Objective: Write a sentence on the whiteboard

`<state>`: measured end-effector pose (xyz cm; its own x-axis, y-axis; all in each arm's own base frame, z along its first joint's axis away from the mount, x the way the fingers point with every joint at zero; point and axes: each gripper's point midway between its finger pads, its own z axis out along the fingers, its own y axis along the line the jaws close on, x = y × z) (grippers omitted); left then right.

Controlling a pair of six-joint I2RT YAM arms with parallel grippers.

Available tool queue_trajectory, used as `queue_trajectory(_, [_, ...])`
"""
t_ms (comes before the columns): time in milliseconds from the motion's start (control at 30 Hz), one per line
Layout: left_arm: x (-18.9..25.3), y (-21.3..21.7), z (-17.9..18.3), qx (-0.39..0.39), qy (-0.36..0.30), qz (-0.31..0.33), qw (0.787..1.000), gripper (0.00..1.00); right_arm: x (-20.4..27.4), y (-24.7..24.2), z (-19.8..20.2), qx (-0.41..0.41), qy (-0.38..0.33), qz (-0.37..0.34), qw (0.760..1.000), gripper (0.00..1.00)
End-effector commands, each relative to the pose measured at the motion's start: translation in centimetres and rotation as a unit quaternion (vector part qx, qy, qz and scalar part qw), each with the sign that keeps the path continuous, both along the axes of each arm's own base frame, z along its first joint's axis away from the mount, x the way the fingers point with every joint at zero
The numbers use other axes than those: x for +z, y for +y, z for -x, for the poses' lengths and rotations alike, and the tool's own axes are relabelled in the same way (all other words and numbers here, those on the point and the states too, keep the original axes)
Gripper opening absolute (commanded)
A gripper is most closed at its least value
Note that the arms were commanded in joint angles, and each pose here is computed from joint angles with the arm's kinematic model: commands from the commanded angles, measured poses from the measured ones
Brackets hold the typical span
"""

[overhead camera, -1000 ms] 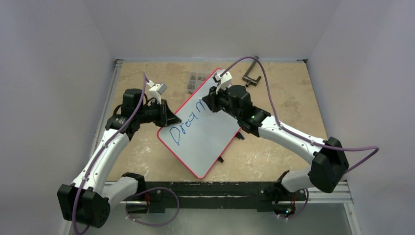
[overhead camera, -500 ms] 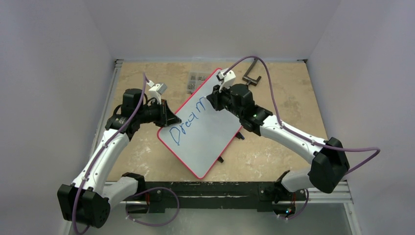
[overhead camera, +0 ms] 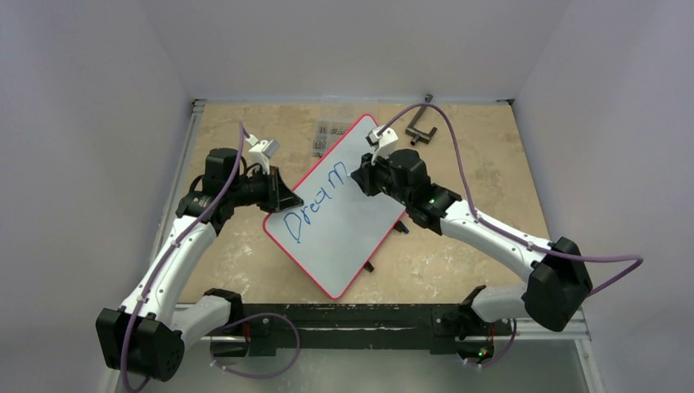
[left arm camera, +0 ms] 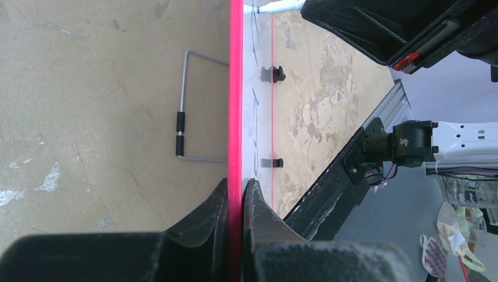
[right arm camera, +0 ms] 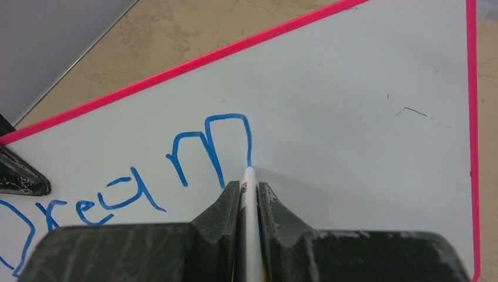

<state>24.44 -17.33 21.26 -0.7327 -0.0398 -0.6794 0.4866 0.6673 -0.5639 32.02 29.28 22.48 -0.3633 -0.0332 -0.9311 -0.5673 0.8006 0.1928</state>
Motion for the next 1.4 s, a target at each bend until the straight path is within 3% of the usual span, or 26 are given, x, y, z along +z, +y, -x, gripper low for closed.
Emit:
queue_trajectory(0, [-1.6, 1.8, -1.1, 0.004, -0.052, -0.078, 0.996, 0.0, 1.5, -0.3, 0.4, 0.001, -0.006, -0.014, 1.0, 0.0])
queue_trajectory(500, [-1.5, 1.7, -1.0, 0.001, -0.054, -0.074, 0.996, 0.0, 8.1, -2.3, -1.5, -0.07, -0.083, -0.059, 0.992, 0.0])
queue_trajectory(1367, [-1.3, 1.6, -1.0, -0.001, -0.055, -0.071, 0.996, 0.0, 7.2, -0.7, -5.4, -0.073, -0.074, -0.063, 0.993, 0.0])
